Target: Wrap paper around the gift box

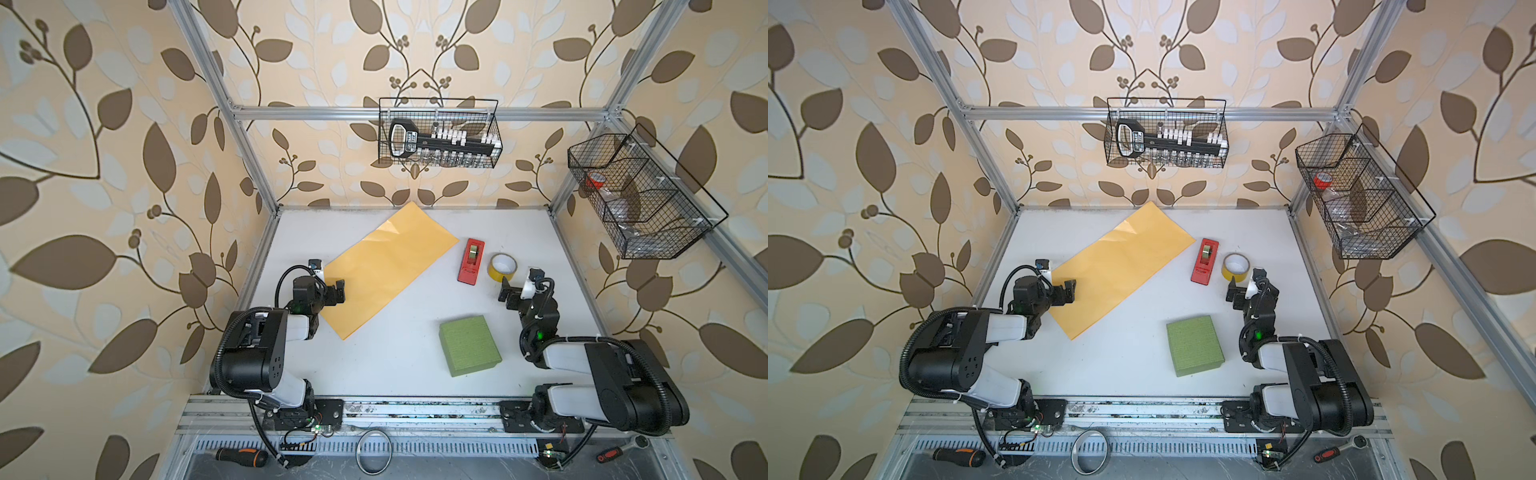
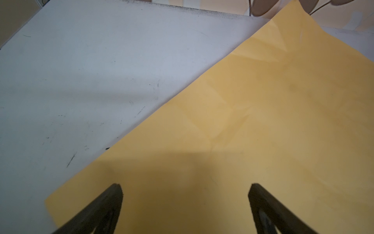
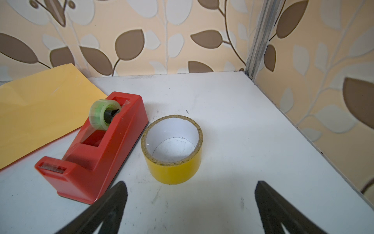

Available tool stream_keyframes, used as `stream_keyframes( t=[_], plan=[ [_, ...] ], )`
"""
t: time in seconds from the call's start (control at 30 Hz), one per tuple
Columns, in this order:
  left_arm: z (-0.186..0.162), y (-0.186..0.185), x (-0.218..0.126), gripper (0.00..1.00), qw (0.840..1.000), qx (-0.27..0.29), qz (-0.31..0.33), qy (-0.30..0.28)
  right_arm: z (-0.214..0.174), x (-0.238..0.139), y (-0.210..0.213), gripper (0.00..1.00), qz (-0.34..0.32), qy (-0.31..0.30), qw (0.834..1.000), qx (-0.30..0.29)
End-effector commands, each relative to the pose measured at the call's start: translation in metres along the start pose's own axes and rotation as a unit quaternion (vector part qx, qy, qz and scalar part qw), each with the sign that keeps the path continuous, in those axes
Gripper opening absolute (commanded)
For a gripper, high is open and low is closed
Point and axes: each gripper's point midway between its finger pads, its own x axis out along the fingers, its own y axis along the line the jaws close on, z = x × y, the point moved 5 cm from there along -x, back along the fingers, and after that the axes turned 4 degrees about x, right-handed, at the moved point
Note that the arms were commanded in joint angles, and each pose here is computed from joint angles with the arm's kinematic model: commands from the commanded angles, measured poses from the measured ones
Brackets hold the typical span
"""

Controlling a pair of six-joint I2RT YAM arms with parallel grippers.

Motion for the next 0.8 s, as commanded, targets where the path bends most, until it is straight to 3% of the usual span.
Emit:
stream_keyframes(
  t=[0.0,0.4,0.53,0.63,0.7,0.77],
  plan=[
    [0.019,-0.003,0.0,0.99,1.0,0.011,-0.012,-0.027,0.009,0.001,0.002,1.0,0.006,-0.018,1.0,-0.005],
    [0.02,-0.002,-0.001,0.99,0.999,0.012,-0.007,-0.031,0.009,0.001,0.001,1.0,0.001,-0.02,1.0,-0.003],
    [0.042,0.005,-0.012,0.99,0.999,-0.01,0.031,-0.015,0.016,-0.006,-0.002,1.0,-0.029,-0.032,0.999,-0.006],
    [0.059,0.014,-0.025,0.99,0.996,-0.059,0.073,0.002,0.038,-0.017,-0.004,1.0,-0.072,-0.035,0.997,-0.01],
    [0.068,0.02,-0.034,0.99,0.986,-0.134,0.103,-0.008,0.058,-0.026,-0.014,1.0,-0.108,-0.043,0.992,0.055],
    [0.074,0.016,-0.04,0.99,0.979,-0.18,0.09,-0.008,0.07,-0.033,-0.024,1.0,-0.105,-0.045,0.984,0.135]
  ],
)
